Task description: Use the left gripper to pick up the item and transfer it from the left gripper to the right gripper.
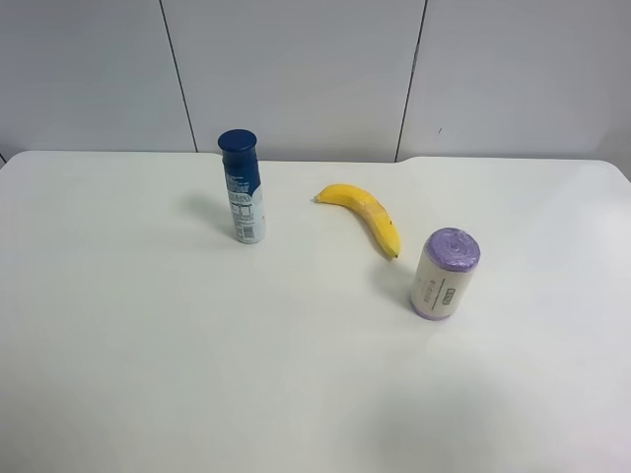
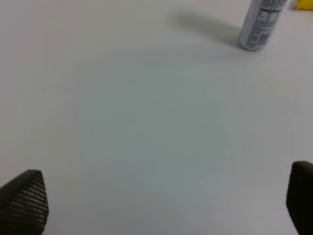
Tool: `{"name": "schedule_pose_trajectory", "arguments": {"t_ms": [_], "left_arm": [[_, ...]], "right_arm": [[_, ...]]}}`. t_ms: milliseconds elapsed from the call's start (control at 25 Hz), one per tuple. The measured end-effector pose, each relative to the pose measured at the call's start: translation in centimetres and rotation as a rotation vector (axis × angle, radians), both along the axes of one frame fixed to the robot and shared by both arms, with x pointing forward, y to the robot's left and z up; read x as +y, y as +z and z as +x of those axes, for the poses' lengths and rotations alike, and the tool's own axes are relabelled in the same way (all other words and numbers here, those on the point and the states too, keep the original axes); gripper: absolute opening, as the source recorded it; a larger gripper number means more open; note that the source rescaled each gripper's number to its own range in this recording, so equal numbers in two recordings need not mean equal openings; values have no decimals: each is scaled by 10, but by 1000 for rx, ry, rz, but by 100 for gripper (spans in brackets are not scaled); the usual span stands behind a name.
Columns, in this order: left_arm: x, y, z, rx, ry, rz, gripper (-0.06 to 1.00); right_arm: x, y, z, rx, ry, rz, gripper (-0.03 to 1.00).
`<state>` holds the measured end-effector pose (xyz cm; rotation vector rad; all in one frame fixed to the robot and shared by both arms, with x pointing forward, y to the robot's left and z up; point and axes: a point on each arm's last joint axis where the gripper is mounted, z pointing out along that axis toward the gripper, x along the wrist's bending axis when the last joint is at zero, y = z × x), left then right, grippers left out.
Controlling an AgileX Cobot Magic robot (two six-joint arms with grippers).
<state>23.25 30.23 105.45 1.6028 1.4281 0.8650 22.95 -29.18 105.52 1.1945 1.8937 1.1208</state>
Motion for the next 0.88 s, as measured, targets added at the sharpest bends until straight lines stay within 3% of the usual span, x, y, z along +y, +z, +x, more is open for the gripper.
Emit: {"name": "schedule_pose_trajectory", "arguments": {"t_ms": [360, 720, 880], "left_arm": [[0, 0, 0, 0, 0, 0, 99], [0, 0, 0, 0, 62, 0, 99], [-1, 0, 0, 0, 117, -1, 99]], "right_arm": [[0, 0, 0, 0, -14, 1, 100], [2, 0, 3, 1, -294, 3, 100], [2, 0, 3, 1, -322, 3, 100]]}}
